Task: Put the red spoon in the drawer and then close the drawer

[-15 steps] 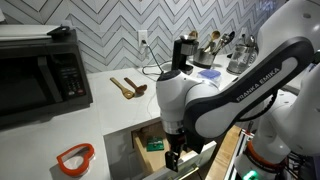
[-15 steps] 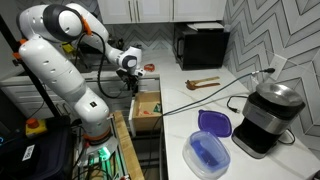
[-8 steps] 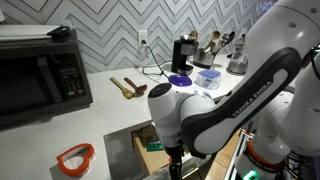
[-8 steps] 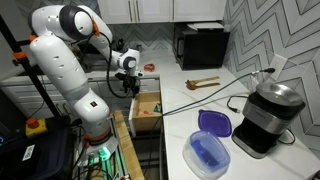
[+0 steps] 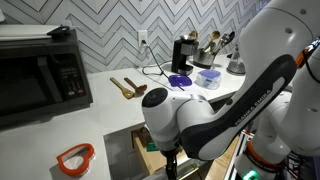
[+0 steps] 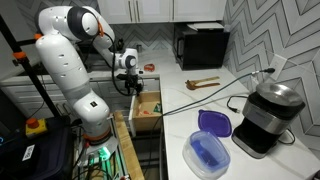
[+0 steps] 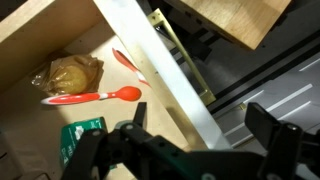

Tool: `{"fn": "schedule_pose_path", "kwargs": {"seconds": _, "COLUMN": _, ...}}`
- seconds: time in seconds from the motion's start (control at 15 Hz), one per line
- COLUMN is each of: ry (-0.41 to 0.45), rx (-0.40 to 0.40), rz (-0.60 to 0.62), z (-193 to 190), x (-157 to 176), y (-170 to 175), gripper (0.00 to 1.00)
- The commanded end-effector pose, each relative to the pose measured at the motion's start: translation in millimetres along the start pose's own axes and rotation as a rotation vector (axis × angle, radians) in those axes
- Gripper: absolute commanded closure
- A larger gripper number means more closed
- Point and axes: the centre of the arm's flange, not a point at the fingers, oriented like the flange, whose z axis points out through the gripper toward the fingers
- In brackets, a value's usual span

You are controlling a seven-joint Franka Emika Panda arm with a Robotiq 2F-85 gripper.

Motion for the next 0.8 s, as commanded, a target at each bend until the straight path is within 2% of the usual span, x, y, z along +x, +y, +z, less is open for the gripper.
{"fn": "schedule_pose_path", "kwargs": {"seconds": 0.0, "ry": 0.036, "rx": -0.041, "rz": 0.008, "z": 7, "x": 8, "y": -4, "gripper": 0.0}}
{"fn": "schedule_pose_path", "kwargs": {"seconds": 0.4, "ry": 0.076, "rx": -0.107, "rz": 0.029, "z": 12, "x": 11, "y": -1, "gripper": 0.0}}
{"fn": "schedule_pose_path", "kwargs": {"seconds": 0.73, "ry": 0.09, "rx": -0.127, "rz": 0.049, "z": 17, "x": 14, "y": -1, "gripper": 0.0}}
